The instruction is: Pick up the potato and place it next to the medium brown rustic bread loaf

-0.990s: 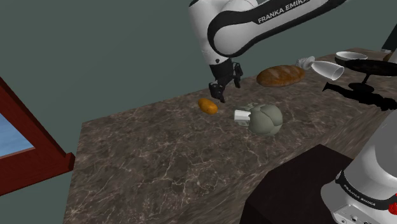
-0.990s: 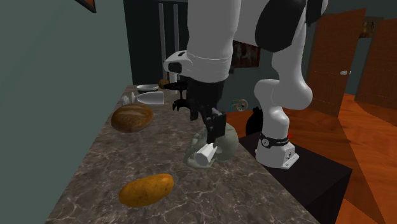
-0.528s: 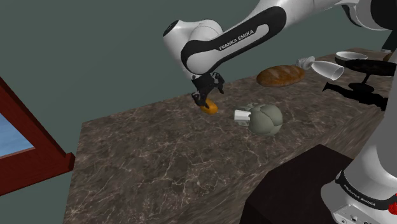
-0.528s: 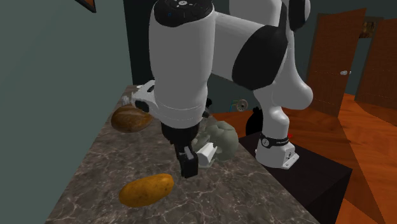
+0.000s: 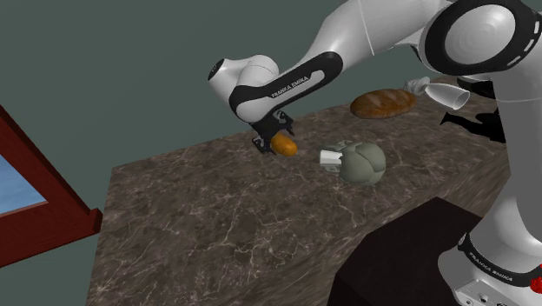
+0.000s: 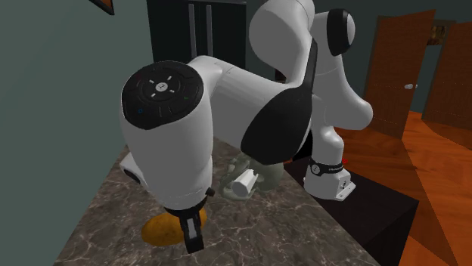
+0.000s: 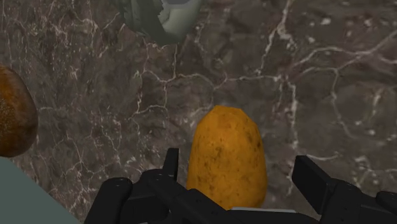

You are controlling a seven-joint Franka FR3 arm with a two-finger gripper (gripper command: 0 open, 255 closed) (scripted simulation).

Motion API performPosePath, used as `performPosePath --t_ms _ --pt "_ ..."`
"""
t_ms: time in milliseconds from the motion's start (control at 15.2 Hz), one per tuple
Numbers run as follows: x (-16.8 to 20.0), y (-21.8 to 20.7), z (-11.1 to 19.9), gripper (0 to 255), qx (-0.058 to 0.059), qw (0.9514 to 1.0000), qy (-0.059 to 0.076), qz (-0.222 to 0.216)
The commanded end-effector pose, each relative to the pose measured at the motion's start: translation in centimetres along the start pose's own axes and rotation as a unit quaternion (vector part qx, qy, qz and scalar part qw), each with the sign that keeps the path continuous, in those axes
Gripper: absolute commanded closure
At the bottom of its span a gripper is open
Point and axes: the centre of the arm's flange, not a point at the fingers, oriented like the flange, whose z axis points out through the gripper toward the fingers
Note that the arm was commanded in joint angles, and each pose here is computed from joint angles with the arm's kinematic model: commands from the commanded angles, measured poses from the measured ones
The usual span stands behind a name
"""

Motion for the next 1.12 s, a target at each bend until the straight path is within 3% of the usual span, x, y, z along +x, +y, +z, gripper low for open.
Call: performPosePath --t_ms 0,264,726,792,1056 --pt "0.1 0.0 1.1 0 -0.001 1.0 0.0 0.001" --pt "0.1 0.0 3.0 0 -0.001 1.0 0.0 0.001" --pt "0.1 0.0 3.0 0 -0.001 1.0 0.0 0.001" --pt "0.1 0.0 3.0 255 -0.001 1.0 0.0 0.001" --pt "0.1 0.0 3.0 255 -0.001 1.0 0.0 0.001"
